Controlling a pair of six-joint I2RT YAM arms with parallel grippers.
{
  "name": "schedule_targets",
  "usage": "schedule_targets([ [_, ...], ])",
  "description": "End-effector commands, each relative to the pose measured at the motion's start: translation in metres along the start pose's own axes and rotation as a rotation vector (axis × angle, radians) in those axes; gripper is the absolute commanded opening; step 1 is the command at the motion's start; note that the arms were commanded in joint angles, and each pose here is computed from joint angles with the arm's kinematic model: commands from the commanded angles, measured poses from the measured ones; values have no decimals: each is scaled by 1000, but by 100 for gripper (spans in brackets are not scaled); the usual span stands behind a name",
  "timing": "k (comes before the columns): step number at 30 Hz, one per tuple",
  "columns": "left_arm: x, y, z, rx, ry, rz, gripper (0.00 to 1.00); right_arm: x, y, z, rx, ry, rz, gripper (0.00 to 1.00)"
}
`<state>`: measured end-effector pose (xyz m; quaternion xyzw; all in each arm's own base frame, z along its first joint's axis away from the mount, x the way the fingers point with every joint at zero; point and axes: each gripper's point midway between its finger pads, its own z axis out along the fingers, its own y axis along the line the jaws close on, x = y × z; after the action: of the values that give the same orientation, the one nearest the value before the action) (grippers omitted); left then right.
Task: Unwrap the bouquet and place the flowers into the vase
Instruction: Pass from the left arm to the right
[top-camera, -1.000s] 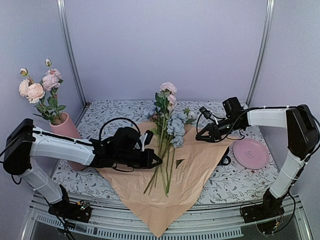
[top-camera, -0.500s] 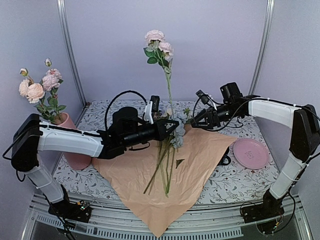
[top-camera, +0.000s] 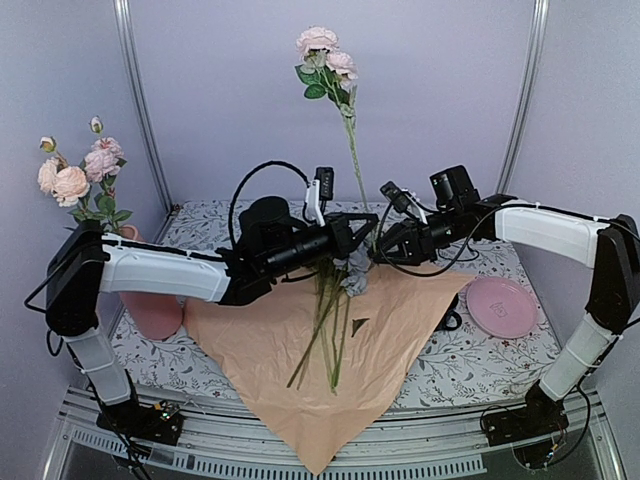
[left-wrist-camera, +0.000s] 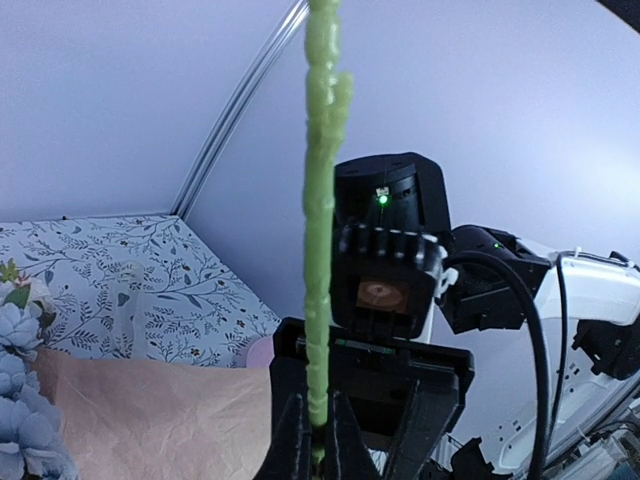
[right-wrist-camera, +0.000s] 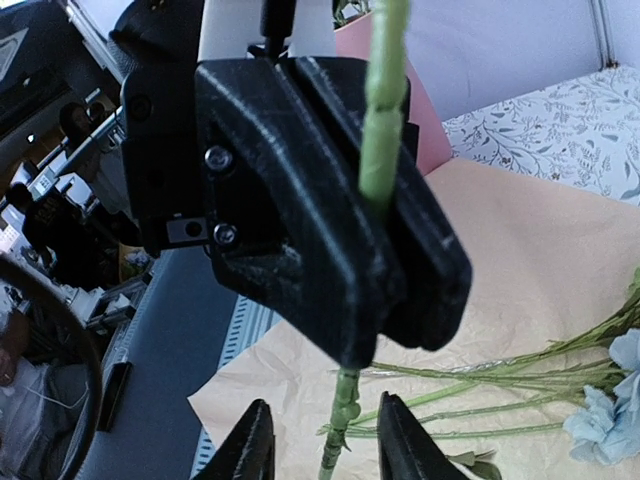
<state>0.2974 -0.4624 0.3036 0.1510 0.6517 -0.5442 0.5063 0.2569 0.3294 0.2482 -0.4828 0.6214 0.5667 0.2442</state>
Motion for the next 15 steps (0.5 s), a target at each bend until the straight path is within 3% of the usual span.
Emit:
schedule_targets([
  [1,-13,-4,5,31,-42,4,0,-7,12,-2,-44,-28,-24,26],
  [3,-12,-4,5,29,-37,10,0,-5,12,-1,-50,-28,-16,4],
  [4,-12,-3,5,28,-37,13,0,-3,11,-1,-49,-30,-10,0],
  [6,-14,-3,4,38,-35,24,0,4,9,0,-51,-27,12,0],
  [10,-30,4,-3,15,-66,30,32,22,7,3,-49,-10,40,0],
  [15,-53,25,-10,-59,-89,26,39,35,5,5,-32,8,29,0],
])
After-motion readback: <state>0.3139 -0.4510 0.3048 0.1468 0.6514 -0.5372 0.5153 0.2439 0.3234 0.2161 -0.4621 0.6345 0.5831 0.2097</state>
